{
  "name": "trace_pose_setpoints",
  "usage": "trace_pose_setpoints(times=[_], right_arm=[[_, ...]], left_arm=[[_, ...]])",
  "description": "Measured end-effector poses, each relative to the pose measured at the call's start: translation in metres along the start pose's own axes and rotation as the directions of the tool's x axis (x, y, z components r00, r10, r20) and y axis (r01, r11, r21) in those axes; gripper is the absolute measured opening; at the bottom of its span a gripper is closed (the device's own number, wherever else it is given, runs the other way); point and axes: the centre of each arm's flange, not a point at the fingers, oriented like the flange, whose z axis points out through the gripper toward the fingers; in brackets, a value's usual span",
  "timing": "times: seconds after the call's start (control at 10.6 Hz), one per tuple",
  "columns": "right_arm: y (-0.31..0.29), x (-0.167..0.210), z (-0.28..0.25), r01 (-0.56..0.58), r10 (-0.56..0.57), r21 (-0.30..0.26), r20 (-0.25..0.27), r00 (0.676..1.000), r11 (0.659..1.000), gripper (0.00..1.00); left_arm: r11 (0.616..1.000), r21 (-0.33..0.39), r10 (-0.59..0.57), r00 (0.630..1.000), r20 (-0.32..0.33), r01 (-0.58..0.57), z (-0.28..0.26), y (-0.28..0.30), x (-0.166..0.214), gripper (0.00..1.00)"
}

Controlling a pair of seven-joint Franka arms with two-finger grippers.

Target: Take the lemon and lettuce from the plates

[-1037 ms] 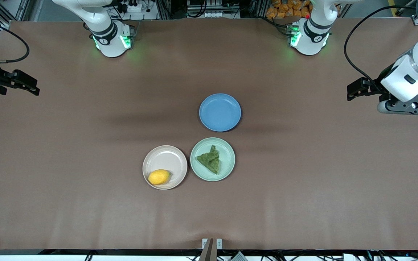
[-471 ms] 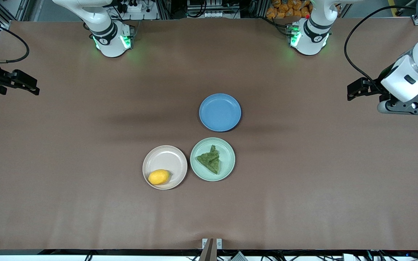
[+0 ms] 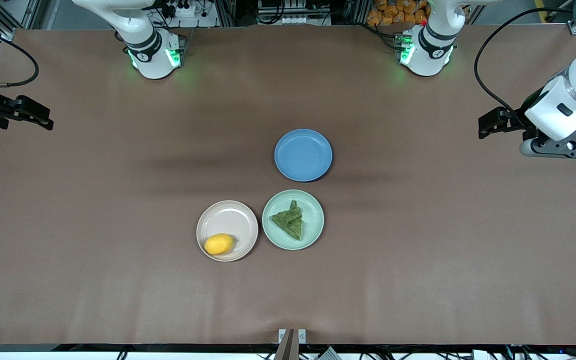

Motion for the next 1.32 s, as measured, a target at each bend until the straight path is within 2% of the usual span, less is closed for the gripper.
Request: trace_pose_setpoints(times=[0.57, 0.94, 1.32], right_arm=[[0.001, 0.001, 0.004, -0.002, 0.002, 0.0, 0.011, 1.0, 1.0, 1.0], [0.009, 0.001, 0.008, -0.016, 0.016, 0.002, 0.018, 1.0, 1.0, 1.0], [0.007, 0.002, 0.023, -0.012, 0.012, 0.002, -0.023, 1.0, 1.0, 1.0]], left_arm=[[1.0, 0.001, 0.013, 1.0, 0.013, -0.013, 0.007, 0.007, 0.002, 1.0], [0.999, 0.003, 0.049, 0.997, 0.052, -0.049, 0.029, 0.028, 0.011, 1.0], [0.992, 0.006, 0.126, 0.986, 0.107, -0.127, 0.063, 0.074, 0.021, 1.0]])
